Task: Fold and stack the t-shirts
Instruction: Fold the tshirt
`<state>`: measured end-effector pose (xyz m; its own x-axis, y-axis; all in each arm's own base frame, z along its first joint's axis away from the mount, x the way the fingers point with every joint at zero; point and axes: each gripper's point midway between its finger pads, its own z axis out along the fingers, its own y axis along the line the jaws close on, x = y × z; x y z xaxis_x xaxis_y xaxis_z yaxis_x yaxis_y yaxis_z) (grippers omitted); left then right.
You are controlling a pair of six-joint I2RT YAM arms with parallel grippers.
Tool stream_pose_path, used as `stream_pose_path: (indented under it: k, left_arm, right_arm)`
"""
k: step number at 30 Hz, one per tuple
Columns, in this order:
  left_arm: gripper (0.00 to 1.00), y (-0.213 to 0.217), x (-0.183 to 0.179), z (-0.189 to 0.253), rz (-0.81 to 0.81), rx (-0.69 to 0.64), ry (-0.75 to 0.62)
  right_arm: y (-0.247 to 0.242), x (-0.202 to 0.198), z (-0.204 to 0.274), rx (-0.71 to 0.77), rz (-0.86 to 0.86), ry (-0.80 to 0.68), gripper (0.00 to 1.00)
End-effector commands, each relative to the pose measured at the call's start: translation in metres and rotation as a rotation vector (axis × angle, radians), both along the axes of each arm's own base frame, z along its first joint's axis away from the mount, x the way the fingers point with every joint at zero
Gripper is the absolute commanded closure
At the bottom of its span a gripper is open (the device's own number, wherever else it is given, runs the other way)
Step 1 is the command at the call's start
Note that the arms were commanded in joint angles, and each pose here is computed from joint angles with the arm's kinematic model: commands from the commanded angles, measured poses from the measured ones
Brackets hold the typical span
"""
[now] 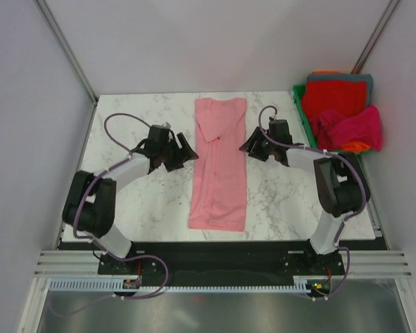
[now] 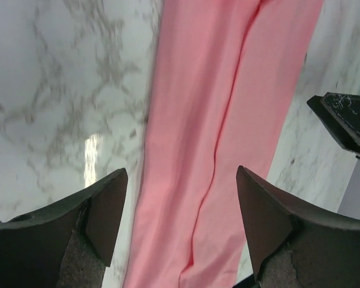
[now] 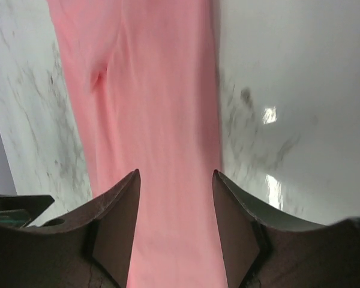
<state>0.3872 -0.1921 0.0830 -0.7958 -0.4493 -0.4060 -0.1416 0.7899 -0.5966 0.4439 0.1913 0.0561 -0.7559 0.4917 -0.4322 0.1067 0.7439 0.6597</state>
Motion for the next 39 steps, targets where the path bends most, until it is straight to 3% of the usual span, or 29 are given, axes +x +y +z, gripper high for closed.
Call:
stream_pose_path:
  k: [1, 2, 3, 6, 13, 21, 26, 29, 33, 35, 36, 39]
  left_arm:
    - [0.19, 0.015, -0.035, 0.021, -0.005, 0.057, -0.095]
    - [0.19, 0.019, -0.059, 0.004, -0.018, 0.061, -0.046]
    - [0.19, 0.016, -0.071, 0.017, -0.038, 0.031, -0.078]
    - [0.2, 0.019, -0.116, 0.001, -0.079, 0.042, -0.041]
    - [0.22, 0.018, -0.2, -0.035, -0.174, -0.016, 0.054]
    - [0.23, 0.013, -0.244, -0.041, -0.212, -0.126, 0.075]
    - [0.25, 0.012, -0.252, -0.048, -0.222, -0.141, 0.104]
    - [0.27, 0.009, -0.255, -0.05, -0.24, -0.146, 0.123]
    - [0.34, 0.008, -0.254, -0.052, -0.237, -0.154, 0.122]
    - [0.39, 0.006, -0.255, -0.052, -0.239, -0.169, 0.122]
    - [0.41, 0.004, -0.255, -0.051, -0.242, -0.18, 0.122]
    - [0.44, 0.002, -0.254, -0.052, -0.245, -0.182, 0.13]
  right_arm:
    - [0.005, -0.062, 0.008, -0.095, 0.057, -0.008, 0.41]
    - [0.002, -0.072, 0.021, -0.119, 0.043, -0.039, 0.42]
    - [0.008, -0.09, 0.017, -0.137, 0.069, -0.028, 0.42]
    - [-0.001, -0.151, -0.01, -0.2, 0.082, 0.061, 0.46]
    - [0.005, -0.237, -0.014, -0.241, 0.121, 0.06, 0.45]
    - [0.007, -0.293, -0.046, -0.256, 0.198, 0.174, 0.45]
    - [0.018, -0.304, -0.051, -0.229, 0.228, 0.175, 0.47]
    - [0.019, -0.308, -0.052, -0.224, 0.234, 0.175, 0.52]
    - [0.02, -0.311, -0.049, -0.204, 0.24, 0.172, 0.77]
    - [0.022, -0.311, -0.043, -0.185, 0.242, 0.159, 0.85]
    - [0.021, -0.311, -0.042, -0.182, 0.242, 0.157, 0.94]
    - [0.015, -0.313, -0.038, -0.188, 0.232, 0.152, 1.0]
